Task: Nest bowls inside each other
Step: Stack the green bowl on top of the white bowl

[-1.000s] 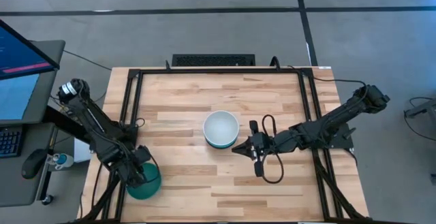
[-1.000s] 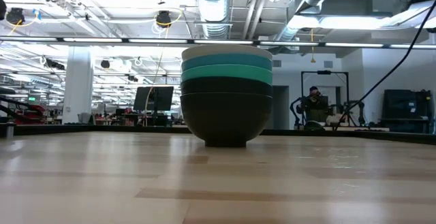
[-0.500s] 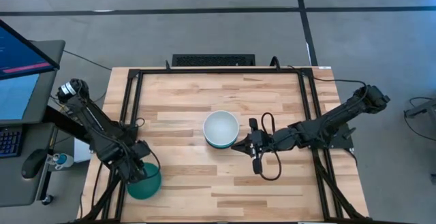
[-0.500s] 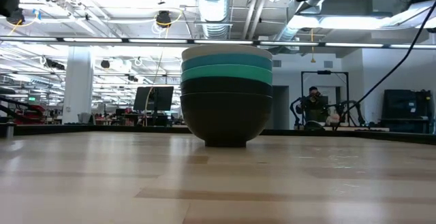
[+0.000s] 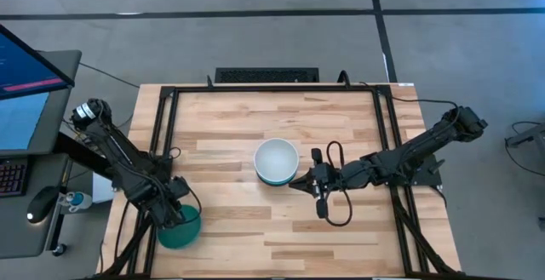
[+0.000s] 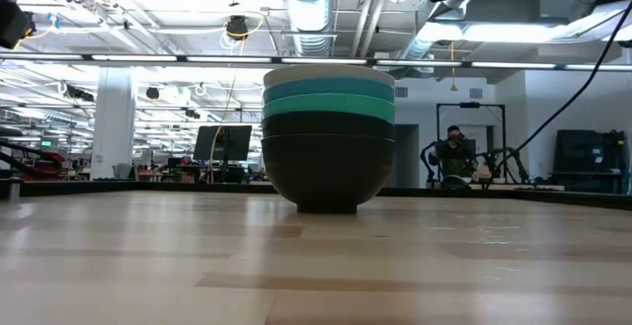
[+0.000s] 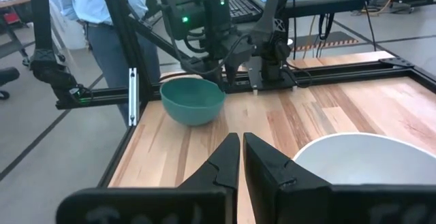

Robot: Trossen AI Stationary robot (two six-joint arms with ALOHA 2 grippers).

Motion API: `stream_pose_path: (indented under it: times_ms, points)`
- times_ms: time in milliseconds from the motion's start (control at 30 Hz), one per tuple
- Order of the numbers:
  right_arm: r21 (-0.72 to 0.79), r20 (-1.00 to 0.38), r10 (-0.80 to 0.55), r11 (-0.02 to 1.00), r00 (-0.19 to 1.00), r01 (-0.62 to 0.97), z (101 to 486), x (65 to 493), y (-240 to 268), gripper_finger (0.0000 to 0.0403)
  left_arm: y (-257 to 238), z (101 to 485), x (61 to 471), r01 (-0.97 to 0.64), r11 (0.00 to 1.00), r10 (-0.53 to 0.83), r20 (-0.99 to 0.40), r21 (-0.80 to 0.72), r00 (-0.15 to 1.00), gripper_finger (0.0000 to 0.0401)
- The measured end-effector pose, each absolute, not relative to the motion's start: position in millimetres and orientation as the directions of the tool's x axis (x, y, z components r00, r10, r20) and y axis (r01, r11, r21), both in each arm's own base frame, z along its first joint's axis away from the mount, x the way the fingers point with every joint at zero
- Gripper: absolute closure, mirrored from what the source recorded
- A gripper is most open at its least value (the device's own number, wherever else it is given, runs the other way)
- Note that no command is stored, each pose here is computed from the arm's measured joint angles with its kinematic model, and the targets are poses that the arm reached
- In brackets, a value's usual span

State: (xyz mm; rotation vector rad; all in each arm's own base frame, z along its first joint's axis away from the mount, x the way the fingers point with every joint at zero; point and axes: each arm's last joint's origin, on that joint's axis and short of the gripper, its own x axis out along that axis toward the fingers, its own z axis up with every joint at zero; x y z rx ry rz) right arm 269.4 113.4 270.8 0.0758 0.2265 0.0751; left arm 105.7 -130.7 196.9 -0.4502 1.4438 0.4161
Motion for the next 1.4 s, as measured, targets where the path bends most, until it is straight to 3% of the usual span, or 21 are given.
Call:
stream_pose_path:
  times_ms: [367, 1400]
  points:
    - [0.082, -0.222, 0.076, 0.995, 0.972, -0.059, 271, 270, 111, 0.0359, -135, 204, 107, -0.523, 0.840, -0.109, -0.990, -0.142, 0.094, 0.0298]
    - [0.070, -0.253, 0.072, 0.996, 0.965, -0.056, 268, 272, 105, 0.0359, -133, 198, 106, -0.526, 0.823, -0.153, -0.975, -0.216, 0.161, 0.0298]
